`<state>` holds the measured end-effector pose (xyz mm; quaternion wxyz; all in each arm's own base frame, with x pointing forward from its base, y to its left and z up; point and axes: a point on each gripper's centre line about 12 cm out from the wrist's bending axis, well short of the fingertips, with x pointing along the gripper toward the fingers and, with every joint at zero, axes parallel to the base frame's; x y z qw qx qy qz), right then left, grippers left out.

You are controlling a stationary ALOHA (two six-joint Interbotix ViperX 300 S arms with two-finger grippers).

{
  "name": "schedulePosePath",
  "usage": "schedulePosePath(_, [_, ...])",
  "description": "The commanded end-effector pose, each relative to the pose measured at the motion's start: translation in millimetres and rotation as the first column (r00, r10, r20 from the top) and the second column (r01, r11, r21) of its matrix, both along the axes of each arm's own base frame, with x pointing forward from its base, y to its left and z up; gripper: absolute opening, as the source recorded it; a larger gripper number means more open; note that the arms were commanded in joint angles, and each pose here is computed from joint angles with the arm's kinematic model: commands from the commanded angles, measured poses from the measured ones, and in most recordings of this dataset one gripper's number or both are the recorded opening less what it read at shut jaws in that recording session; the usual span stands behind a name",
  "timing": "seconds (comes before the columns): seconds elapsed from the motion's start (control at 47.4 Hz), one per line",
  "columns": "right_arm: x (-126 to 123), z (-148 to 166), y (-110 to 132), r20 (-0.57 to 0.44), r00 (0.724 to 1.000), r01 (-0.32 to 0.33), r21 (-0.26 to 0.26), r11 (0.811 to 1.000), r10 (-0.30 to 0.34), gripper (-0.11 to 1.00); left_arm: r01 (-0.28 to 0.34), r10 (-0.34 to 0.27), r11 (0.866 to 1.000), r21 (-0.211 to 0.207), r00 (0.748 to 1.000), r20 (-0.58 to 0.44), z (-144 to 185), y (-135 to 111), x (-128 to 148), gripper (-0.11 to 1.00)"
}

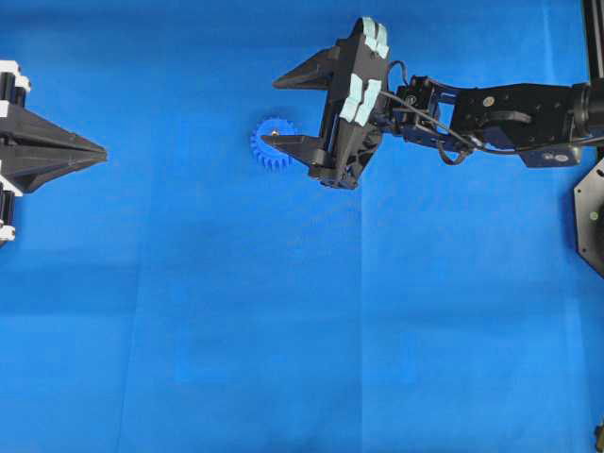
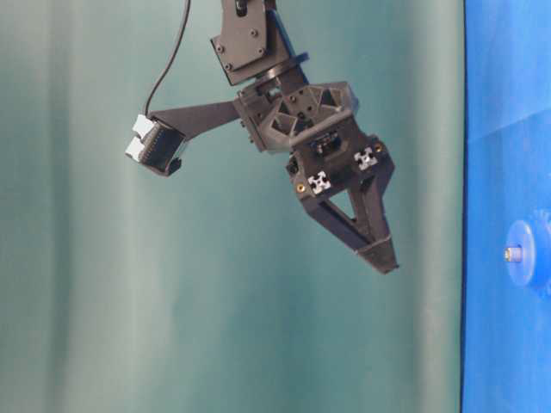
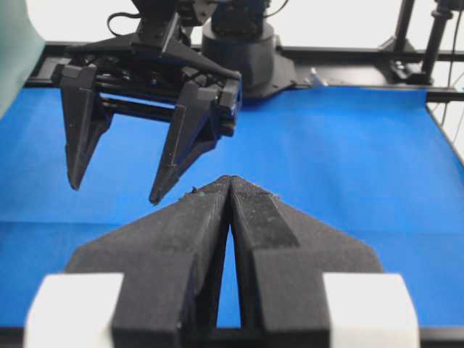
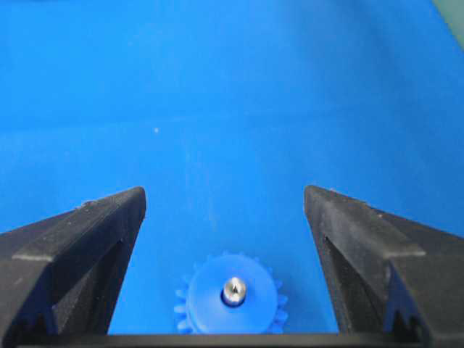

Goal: Insert the shaft placed at a random location into the center hole of the small gear at another random location.

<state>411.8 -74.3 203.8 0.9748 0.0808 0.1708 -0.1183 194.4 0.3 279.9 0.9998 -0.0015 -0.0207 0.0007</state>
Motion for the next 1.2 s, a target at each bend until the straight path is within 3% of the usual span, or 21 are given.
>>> schedulePosePath(0.0, [-3.8,17.0,2.0,0.038,0.999,-0.004,-0.007,1.000,0.005,0.77,0.000,0.000,1.000,0.000,1.000,0.014,4.5,0.0,1.1,0.00])
schedulePosePath(0.675, [-51.0,17.4,20.9,0.018,1.000,-0.023,0.025,0.999,0.023,0.77,0.000,0.000,1.000,0.000,1.000,0.012,4.4,0.0,1.1,0.00])
schedulePosePath(1.181, [-57.8,16.2,21.8,0.013,1.000,-0.023,0.026,0.999,0.023,0.77,0.000,0.000,1.000,0.000,1.000,0.012,4.4,0.0,1.1,0.00])
